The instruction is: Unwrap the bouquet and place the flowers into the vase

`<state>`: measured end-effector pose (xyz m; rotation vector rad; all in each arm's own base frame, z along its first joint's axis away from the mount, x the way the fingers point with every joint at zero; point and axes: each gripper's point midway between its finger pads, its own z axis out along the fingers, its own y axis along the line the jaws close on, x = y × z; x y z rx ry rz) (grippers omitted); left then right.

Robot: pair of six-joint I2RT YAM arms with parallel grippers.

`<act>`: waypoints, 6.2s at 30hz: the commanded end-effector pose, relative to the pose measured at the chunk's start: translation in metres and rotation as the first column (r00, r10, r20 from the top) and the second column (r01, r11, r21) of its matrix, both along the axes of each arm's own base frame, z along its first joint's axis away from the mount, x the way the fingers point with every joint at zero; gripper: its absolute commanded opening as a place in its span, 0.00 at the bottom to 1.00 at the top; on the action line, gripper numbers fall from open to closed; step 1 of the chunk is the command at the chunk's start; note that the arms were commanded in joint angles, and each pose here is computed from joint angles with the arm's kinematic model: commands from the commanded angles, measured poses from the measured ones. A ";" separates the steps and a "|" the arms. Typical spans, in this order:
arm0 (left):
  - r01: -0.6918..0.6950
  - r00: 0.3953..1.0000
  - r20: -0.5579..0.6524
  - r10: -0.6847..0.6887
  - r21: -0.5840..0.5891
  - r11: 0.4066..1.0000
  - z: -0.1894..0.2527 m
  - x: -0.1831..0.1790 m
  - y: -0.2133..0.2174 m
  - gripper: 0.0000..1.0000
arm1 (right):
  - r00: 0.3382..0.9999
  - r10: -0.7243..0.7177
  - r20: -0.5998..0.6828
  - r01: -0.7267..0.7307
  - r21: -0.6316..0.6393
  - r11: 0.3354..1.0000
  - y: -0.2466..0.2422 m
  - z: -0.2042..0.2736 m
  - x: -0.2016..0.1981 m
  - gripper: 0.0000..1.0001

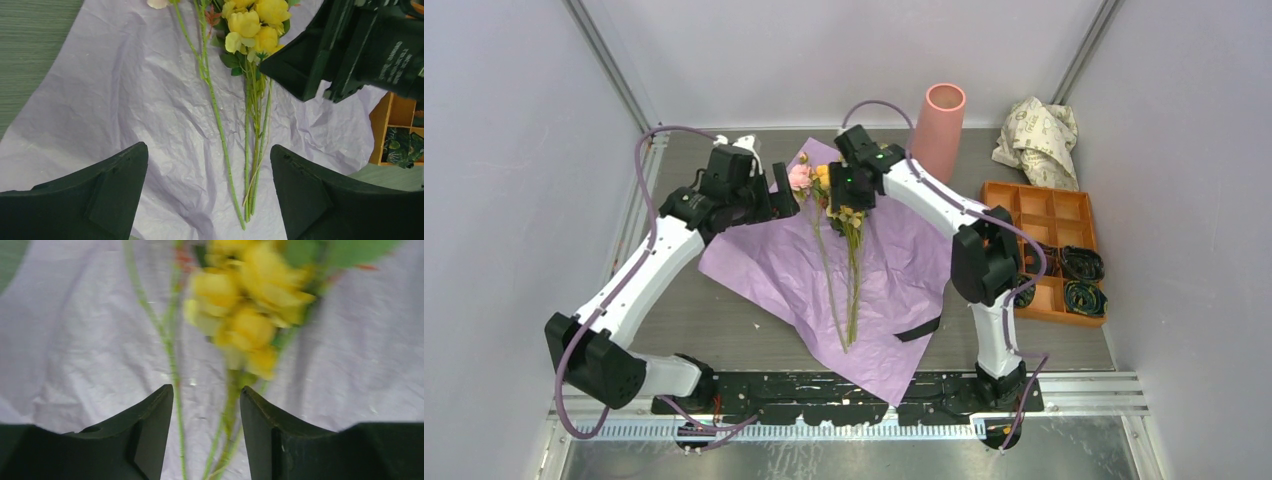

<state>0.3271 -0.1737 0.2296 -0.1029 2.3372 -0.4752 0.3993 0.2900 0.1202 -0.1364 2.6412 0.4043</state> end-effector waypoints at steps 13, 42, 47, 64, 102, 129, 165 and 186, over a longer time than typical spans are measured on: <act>-0.114 0.958 0.270 0.097 0.047 0.992 0.085 -0.029 0.054 1.00 | 0.993 0.120 0.004 -0.120 -0.041 0.992 0.078 -0.027 0.034 0.62; -0.141 0.946 0.308 0.103 0.103 0.985 0.078 -0.040 0.071 0.98 | 0.985 0.170 0.007 -0.170 -0.003 0.985 0.115 -0.059 0.032 0.30; -0.139 0.947 0.305 0.101 0.104 0.985 0.077 -0.041 0.072 0.98 | 0.986 0.165 -0.016 -0.165 0.002 0.986 0.117 -0.072 0.030 0.36; -0.152 0.937 0.330 0.114 0.093 0.984 0.087 -0.047 0.077 0.94 | 0.934 0.156 0.323 -0.204 0.121 0.971 0.115 0.102 0.042 0.01; -0.002 0.943 0.333 0.015 -0.039 0.999 0.095 -0.028 0.031 0.91 | -0.435 -0.373 0.819 0.232 0.502 0.833 -0.202 0.579 0.022 0.01; 0.017 0.954 0.300 -0.002 -0.049 0.999 0.084 -0.017 0.019 0.90 | -0.172 -0.446 0.878 0.421 0.475 0.773 -0.227 0.425 0.090 0.01; 0.153 0.985 0.102 -0.138 -0.161 0.975 0.021 0.028 -0.047 0.89 | 0.093 -0.555 0.826 0.488 0.449 0.749 -0.244 0.349 0.057 0.89; 0.097 0.947 -0.299 -0.121 -0.093 0.991 -0.099 0.080 -0.112 0.57 | 0.290 -0.657 0.696 0.265 0.601 0.754 -0.221 0.340 -0.044 0.91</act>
